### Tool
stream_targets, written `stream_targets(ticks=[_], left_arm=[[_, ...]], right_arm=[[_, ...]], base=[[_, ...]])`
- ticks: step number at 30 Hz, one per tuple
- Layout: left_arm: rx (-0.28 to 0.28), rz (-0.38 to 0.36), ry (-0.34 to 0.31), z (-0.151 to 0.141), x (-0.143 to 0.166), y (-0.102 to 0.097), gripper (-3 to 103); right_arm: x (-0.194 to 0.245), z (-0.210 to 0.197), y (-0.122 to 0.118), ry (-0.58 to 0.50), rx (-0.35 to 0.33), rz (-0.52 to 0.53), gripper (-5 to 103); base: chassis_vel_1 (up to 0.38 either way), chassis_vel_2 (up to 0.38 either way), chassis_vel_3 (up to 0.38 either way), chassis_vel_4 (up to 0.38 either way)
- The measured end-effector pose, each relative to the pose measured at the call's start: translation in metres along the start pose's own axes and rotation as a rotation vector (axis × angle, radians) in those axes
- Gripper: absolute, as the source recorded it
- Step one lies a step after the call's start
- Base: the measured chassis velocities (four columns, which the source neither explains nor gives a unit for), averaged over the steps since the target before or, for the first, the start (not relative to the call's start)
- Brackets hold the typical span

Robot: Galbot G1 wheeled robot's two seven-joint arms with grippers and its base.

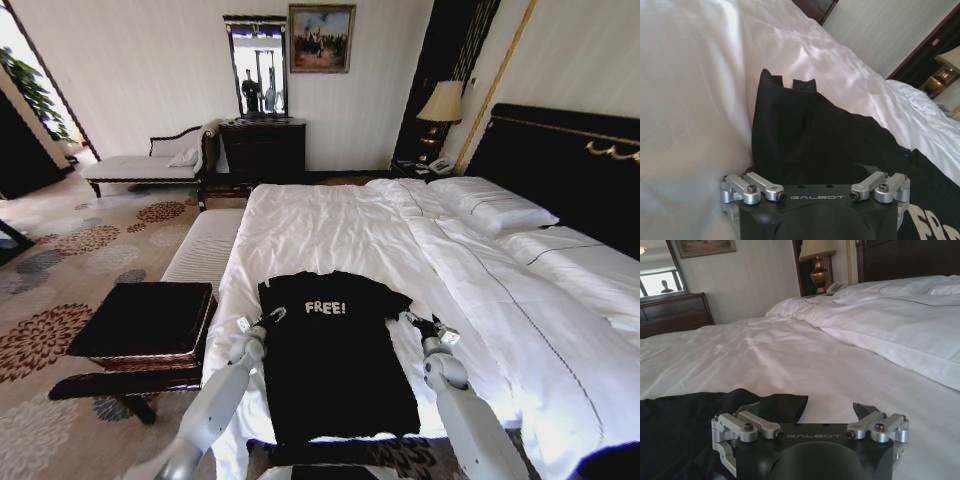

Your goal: Fold the clothes on the bed and place them into the basket.

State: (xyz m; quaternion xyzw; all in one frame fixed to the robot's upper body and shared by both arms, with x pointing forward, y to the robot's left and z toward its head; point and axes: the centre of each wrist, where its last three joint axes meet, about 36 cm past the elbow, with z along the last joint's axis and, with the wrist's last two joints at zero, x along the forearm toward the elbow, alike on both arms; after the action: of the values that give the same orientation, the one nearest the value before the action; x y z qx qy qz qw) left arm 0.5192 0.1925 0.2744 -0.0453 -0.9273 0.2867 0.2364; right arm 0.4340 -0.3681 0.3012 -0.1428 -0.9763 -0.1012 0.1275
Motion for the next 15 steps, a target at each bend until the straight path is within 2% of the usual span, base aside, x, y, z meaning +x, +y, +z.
stream_targets(ticks=[7, 12, 15], left_arm=[[-0.008, 0.006, -0.045, -0.010, -0.004, -0.008, 95], [-0.086, -0.032, -0.157, -0.028, 0.003, 0.004, 95], [-0.109, -0.033, -0.177, -0.039, 0.005, 0.008, 94]], right_arm=[[-0.001, -0.001, 0.003, -0.004, -0.006, 0.001, 100], [0.000, 0.005, 0.004, 0.006, -0.010, 0.004, 100], [0.000, 0.007, 0.005, 0.009, -0.013, 0.003, 100]], base=[[0.000, 0.000, 0.000, 0.000], [0.000, 0.000, 0.000, 0.000], [0.000, 0.000, 0.000, 0.000]])
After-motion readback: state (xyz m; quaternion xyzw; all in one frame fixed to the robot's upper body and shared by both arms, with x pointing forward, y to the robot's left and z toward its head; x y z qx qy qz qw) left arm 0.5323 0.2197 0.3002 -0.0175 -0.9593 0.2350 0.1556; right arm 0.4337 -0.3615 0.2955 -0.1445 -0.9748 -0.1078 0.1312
